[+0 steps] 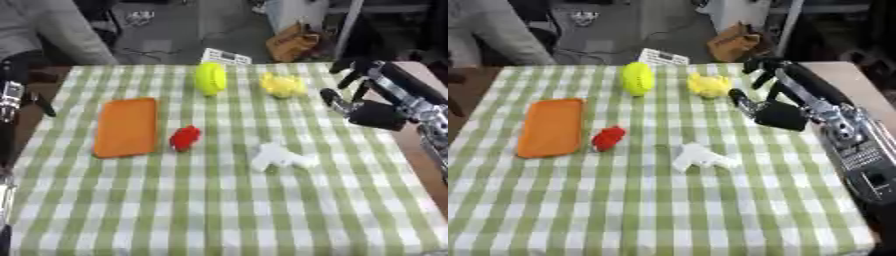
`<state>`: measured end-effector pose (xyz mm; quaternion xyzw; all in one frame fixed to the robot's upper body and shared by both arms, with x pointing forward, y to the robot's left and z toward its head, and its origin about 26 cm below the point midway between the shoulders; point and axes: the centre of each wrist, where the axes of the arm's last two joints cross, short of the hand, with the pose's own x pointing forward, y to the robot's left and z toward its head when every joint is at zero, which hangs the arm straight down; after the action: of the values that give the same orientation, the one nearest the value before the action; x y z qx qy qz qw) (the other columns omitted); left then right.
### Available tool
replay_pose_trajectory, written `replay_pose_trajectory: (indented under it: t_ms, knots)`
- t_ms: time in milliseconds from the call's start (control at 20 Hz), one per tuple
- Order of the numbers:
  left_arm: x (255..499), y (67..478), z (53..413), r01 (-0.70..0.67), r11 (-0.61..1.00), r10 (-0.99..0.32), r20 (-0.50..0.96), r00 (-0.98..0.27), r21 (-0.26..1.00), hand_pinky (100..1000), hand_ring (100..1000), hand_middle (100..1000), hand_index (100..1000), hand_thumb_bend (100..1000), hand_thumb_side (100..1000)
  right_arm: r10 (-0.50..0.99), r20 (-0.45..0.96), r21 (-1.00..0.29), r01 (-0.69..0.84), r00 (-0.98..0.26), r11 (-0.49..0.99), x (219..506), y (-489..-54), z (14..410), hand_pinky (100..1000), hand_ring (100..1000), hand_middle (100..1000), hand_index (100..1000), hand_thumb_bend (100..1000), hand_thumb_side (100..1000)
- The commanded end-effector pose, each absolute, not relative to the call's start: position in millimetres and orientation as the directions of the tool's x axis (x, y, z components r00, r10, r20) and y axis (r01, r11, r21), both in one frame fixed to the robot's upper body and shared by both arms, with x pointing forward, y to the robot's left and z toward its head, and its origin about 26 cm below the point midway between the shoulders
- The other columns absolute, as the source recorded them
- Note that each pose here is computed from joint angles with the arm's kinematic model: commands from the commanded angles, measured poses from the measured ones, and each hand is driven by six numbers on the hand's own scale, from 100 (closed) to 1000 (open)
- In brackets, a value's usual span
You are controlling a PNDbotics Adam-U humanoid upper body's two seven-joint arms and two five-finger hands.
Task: Pick up objects on the table and place them in the box.
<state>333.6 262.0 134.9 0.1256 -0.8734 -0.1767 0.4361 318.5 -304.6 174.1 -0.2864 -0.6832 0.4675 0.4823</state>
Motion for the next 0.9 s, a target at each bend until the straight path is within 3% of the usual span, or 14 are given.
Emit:
replay_pose_trajectory:
  t_ms: [50,900]
  knots:
    - [334.0,261.7,143.4,-0.067,0.903,-0.374,0.698,-0.611,0.425,336,685,827,798,118,1000,0.873,0.323,-0.942,-0.036,-0.366,0.333,325.6,-307.5,188.9,444,660,774,868,564,363]
    - [334.6,258.9,142.8,-0.05,0.902,-0.366,0.7,-0.613,0.428,336,685,827,798,117,1000,0.878,0.277,-0.938,-0.309,-0.39,0.158,373.6,-285.1,155.0,480,676,790,883,558,339]
